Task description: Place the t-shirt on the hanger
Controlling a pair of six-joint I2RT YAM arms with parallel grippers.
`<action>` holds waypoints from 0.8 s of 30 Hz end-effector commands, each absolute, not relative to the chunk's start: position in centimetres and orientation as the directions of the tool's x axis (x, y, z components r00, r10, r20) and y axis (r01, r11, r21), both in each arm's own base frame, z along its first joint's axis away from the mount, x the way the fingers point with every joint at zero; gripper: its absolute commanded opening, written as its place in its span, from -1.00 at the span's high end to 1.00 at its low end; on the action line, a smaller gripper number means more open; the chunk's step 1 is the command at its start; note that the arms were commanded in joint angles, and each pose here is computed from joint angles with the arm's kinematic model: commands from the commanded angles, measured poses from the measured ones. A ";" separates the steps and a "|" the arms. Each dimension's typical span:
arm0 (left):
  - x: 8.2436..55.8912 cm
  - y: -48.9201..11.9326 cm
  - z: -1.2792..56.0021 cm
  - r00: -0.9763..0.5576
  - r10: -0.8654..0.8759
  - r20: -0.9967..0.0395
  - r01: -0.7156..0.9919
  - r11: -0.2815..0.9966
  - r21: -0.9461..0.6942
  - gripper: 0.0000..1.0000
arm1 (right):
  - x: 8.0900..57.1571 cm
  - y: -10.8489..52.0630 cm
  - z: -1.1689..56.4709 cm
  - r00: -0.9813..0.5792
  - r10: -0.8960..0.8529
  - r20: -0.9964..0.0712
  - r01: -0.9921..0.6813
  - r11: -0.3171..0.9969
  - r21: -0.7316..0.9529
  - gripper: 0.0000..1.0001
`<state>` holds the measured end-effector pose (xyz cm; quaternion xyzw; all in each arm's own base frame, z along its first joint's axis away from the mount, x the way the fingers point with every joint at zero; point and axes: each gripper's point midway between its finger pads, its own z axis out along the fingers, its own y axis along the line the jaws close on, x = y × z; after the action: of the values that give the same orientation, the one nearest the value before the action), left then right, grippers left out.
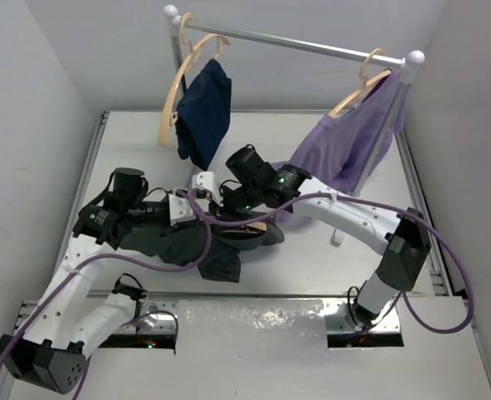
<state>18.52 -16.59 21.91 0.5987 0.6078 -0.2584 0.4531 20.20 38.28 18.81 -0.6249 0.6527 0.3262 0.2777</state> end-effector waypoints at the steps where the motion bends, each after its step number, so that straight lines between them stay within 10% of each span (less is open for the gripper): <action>1: 18.2 -17.3 25.3 0.214 0.440 -0.872 0.947 0.126 0.296 0.94 | 21.9 38.5 20.7 -0.097 -0.587 -0.804 -0.994 0.099 0.048 1.00; 7: 19.2 -14.6 24.3 0.096 0.590 -0.802 0.936 0.221 0.274 0.22 | 21.2 35.3 21.4 -0.138 -0.579 -0.803 -0.987 0.151 0.061 1.00; 9: 19.0 -13.6 23.6 0.077 0.644 -0.761 0.936 0.216 0.277 -0.70 | 20.8 34.3 22.0 -0.132 -0.578 -0.805 -0.987 0.155 0.051 1.00; 24: 20.6 -10.8 21.5 0.064 0.746 -0.662 0.887 0.261 0.380 -0.51 | 17.9 29.3 25.7 -0.072 -0.616 -0.784 -0.990 0.140 -0.020 1.00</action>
<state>19.75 -11.17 19.71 0.5986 0.6926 -0.1139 0.3860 18.17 30.35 23.44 -0.5854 0.6904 0.2892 0.3117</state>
